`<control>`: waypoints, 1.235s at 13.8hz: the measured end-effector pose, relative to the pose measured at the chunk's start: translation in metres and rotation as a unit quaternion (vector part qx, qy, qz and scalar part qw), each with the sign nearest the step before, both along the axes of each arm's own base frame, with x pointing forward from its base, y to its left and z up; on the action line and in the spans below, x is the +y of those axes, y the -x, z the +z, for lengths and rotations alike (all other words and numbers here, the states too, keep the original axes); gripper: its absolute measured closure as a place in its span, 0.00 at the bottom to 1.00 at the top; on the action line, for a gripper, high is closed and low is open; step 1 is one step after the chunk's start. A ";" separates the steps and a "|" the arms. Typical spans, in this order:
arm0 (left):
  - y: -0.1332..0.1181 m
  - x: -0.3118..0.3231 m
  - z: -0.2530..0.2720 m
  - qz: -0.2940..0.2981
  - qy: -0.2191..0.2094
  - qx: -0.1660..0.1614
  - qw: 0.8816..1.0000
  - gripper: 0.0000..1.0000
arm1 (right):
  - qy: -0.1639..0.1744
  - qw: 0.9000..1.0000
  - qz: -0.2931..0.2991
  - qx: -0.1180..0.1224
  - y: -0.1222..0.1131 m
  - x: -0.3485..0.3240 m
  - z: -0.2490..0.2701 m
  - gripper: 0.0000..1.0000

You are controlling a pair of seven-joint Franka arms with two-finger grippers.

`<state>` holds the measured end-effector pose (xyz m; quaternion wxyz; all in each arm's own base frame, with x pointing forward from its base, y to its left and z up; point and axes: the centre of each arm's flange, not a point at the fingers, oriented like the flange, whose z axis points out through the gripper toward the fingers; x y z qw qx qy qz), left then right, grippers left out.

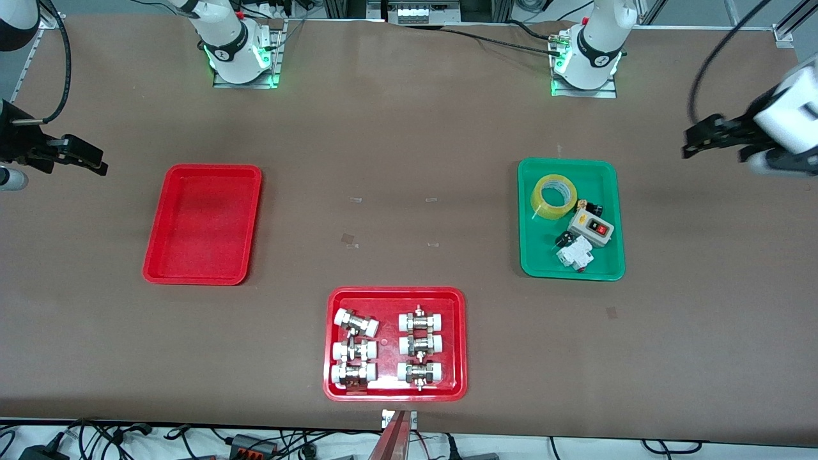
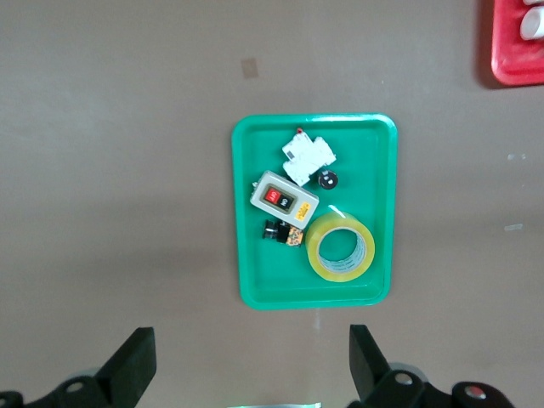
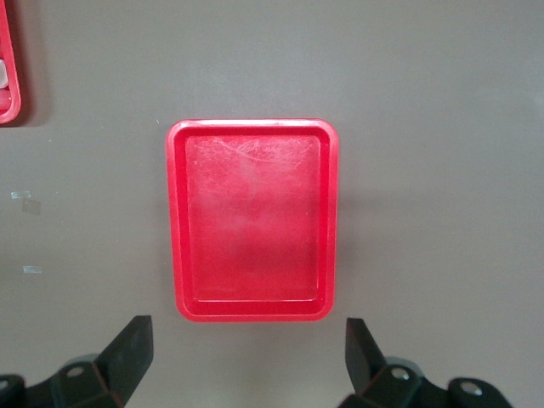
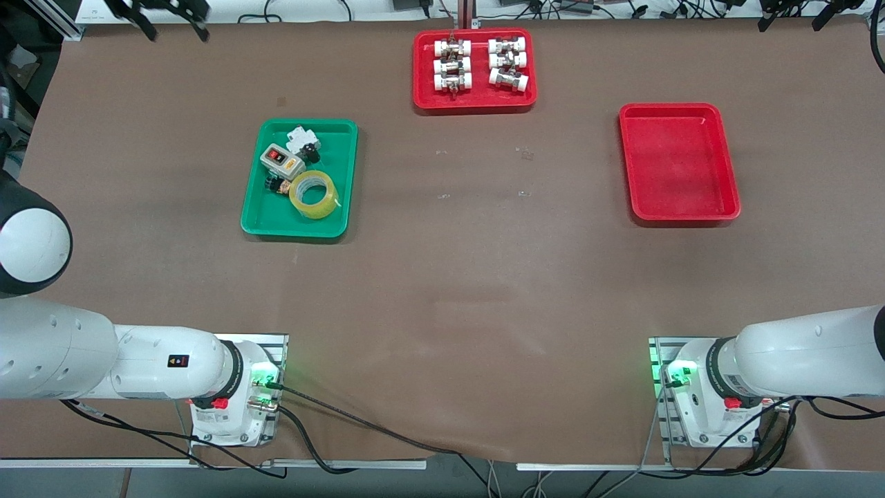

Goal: Left arm passes tape to right arm into tray
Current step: 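Move the left gripper over the yellow tape roll in the green tray, then lower the left gripper and grasp the yellow tape roll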

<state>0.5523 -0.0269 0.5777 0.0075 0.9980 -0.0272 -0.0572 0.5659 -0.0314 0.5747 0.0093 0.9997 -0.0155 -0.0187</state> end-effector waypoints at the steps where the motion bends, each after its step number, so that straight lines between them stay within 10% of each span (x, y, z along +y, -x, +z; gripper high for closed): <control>1: -0.001 -0.005 -0.022 -0.003 0.000 0.007 1.000 0.00 | 0.000 1.000 0.000 0.000 0.000 0.000 0.000 0.00; 17: 0.065 -0.070 -0.349 0.126 -0.026 0.066 0.990 0.00 | 0.000 1.000 0.002 -0.011 -0.002 0.002 0.009 0.00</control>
